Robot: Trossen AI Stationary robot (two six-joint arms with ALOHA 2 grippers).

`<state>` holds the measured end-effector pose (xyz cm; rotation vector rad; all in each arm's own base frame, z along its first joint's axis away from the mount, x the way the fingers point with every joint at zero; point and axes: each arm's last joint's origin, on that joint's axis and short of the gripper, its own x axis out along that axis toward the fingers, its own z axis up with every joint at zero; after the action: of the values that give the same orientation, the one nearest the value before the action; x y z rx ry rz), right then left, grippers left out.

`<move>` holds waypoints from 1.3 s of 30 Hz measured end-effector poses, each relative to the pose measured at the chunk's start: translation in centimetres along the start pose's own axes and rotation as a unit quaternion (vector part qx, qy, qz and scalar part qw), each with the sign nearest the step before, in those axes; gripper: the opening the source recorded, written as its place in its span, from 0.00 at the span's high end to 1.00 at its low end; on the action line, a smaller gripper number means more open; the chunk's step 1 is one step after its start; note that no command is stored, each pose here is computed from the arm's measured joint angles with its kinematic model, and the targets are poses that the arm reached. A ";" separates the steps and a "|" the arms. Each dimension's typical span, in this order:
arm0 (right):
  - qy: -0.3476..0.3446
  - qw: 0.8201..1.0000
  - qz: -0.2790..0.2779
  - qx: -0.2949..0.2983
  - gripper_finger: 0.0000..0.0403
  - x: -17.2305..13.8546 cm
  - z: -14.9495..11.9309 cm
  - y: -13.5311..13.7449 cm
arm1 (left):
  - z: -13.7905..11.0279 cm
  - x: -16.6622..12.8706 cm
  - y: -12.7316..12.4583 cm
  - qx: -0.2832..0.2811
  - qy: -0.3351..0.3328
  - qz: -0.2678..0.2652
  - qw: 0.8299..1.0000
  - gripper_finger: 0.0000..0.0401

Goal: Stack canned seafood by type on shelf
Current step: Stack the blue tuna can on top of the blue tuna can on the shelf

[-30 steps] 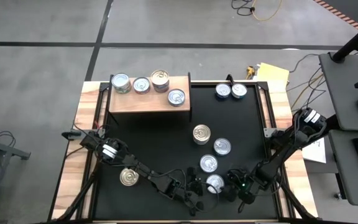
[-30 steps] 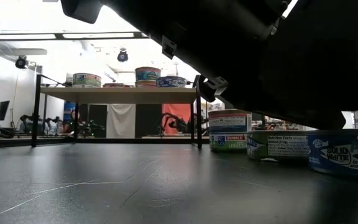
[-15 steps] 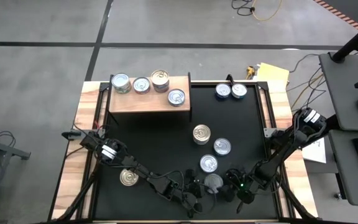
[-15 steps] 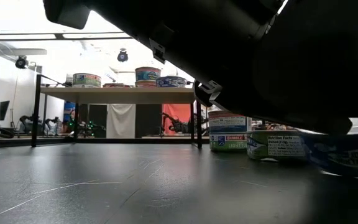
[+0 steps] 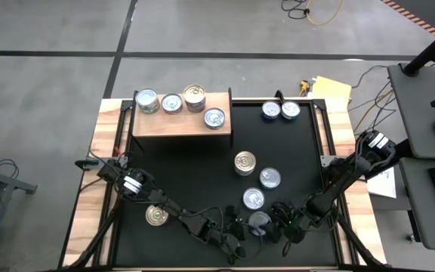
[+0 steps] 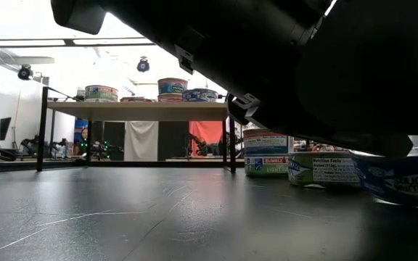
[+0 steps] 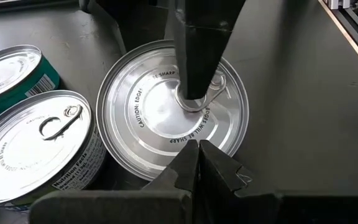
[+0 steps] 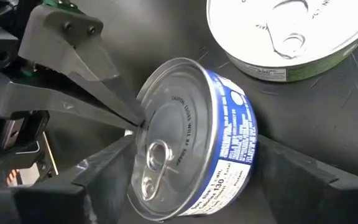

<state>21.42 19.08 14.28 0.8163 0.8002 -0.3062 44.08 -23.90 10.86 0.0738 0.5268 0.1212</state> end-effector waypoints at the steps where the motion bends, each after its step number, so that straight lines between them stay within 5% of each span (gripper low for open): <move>1: 0.000 1.000 0.000 0.000 0.27 0.0 0.0 0.0 | 0.0 0.0 0.0 0.000 0.000 0.000 1.000 1.00; 13: -0.023 0.999 0.009 -0.034 0.68 -0.1 -0.3 0.3 | 0.2 -0.6 -0.8 -0.001 -0.014 -0.015 1.000 1.00; 23: -0.078 0.994 0.003 -0.075 0.68 -1.2 -1.4 0.2 | 3.7 -5.6 -2.5 0.027 -0.045 -0.049 0.997 1.00; 31: -0.239 0.965 0.033 -0.108 0.68 -2.1 -1.4 1.5 | 8.1 -13.2 -2.0 0.095 -0.086 -0.025 0.991 1.00; 39: -0.304 0.936 0.068 -0.166 0.68 -1.5 1.0 3.8 | 6.5 -18.6 2.1 0.050 -0.122 0.008 0.991 1.00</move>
<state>22.93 20.76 17.86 0.4122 0.2001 -0.2689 31.19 -24.63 25.92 0.1877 0.2873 0.1005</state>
